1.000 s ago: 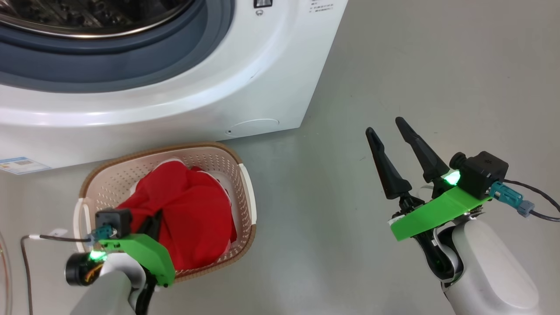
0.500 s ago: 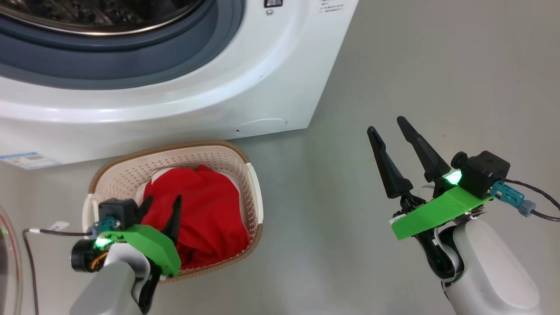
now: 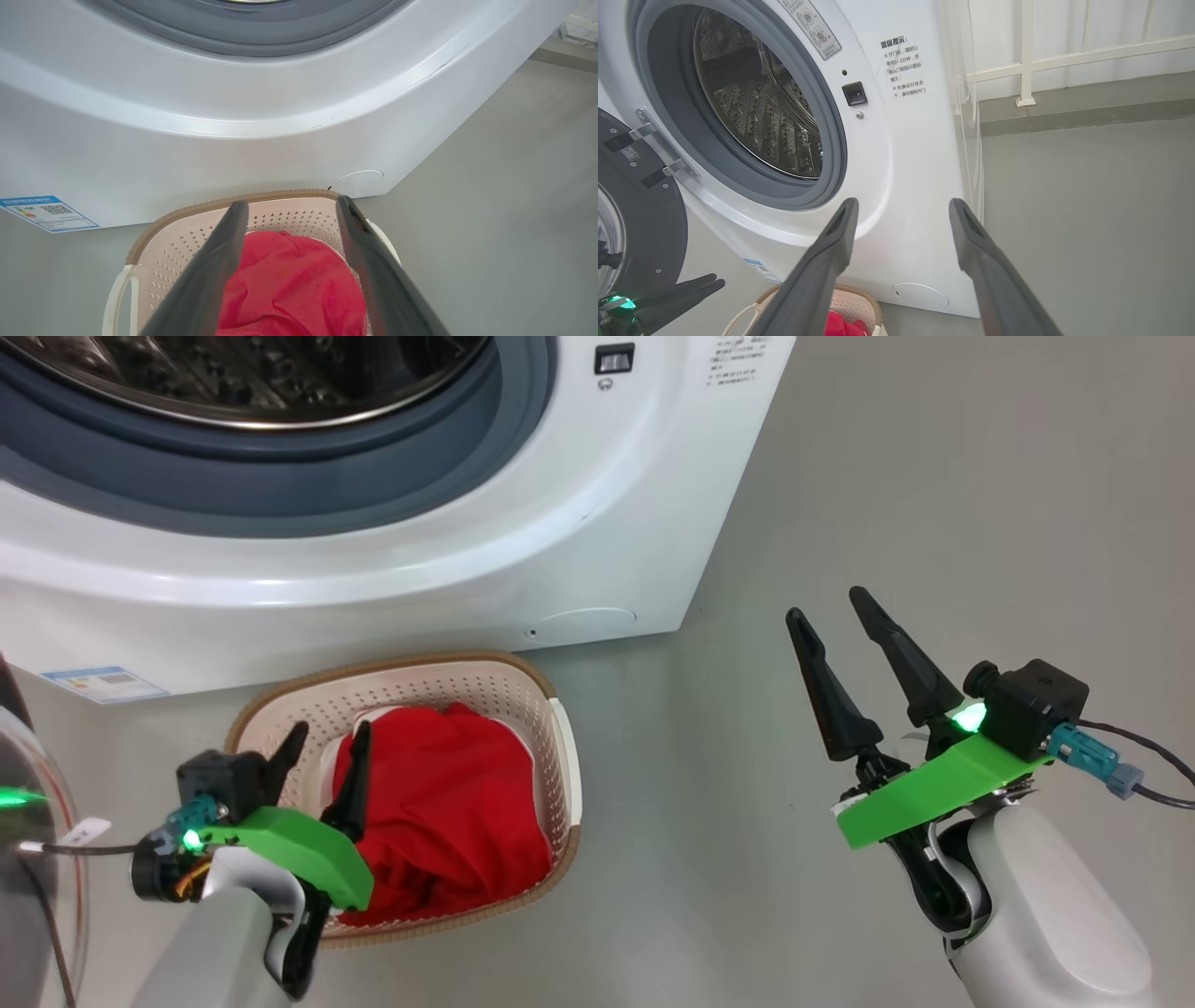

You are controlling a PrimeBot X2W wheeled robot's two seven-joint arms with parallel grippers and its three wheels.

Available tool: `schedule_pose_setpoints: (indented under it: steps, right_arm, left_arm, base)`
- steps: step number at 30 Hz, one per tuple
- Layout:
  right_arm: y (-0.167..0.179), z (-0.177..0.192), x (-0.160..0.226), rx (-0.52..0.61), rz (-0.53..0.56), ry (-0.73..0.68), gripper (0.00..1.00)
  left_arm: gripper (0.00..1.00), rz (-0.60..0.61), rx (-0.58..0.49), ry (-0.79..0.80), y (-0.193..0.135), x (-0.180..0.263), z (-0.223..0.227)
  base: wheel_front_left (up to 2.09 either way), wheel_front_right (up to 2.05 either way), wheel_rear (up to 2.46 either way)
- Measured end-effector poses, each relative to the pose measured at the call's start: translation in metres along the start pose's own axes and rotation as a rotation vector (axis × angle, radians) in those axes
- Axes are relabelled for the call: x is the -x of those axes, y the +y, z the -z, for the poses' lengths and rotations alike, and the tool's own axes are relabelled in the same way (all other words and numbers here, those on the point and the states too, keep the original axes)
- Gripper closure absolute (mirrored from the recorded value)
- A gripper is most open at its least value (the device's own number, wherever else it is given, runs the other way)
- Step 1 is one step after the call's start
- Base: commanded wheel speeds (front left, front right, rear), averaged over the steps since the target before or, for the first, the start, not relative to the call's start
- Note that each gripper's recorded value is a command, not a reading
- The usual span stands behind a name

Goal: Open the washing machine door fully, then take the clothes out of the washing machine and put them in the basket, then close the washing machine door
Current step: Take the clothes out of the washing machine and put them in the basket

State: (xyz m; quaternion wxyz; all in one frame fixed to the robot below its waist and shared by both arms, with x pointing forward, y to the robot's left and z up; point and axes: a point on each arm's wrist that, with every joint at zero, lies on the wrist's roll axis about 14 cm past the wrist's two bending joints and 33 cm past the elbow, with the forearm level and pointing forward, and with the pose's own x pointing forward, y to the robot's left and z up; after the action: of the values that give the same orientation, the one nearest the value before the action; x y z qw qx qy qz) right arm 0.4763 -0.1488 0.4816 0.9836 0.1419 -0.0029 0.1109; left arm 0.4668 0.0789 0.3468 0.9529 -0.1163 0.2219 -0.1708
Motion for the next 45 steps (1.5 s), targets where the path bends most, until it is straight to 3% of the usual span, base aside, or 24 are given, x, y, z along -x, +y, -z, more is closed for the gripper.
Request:
schedule_pose_setpoints:
  steps: [19,45]
  right_arm:
    - [0.016,-0.021,0.016,-0.002,-0.025,-0.039,0.00]
    - [0.040,-0.047,0.036,0.017,-0.079,-0.096,0.00]
  left_arm:
    - [0.00,-0.034,-0.026,-0.227,-0.001,0.040,-0.063]
    - [0.00,-0.118,-0.061,-0.550,-0.007,0.140,-0.148]
  base:
    - [0.00,0.00,0.00]
    - [0.00,0.00,0.00]
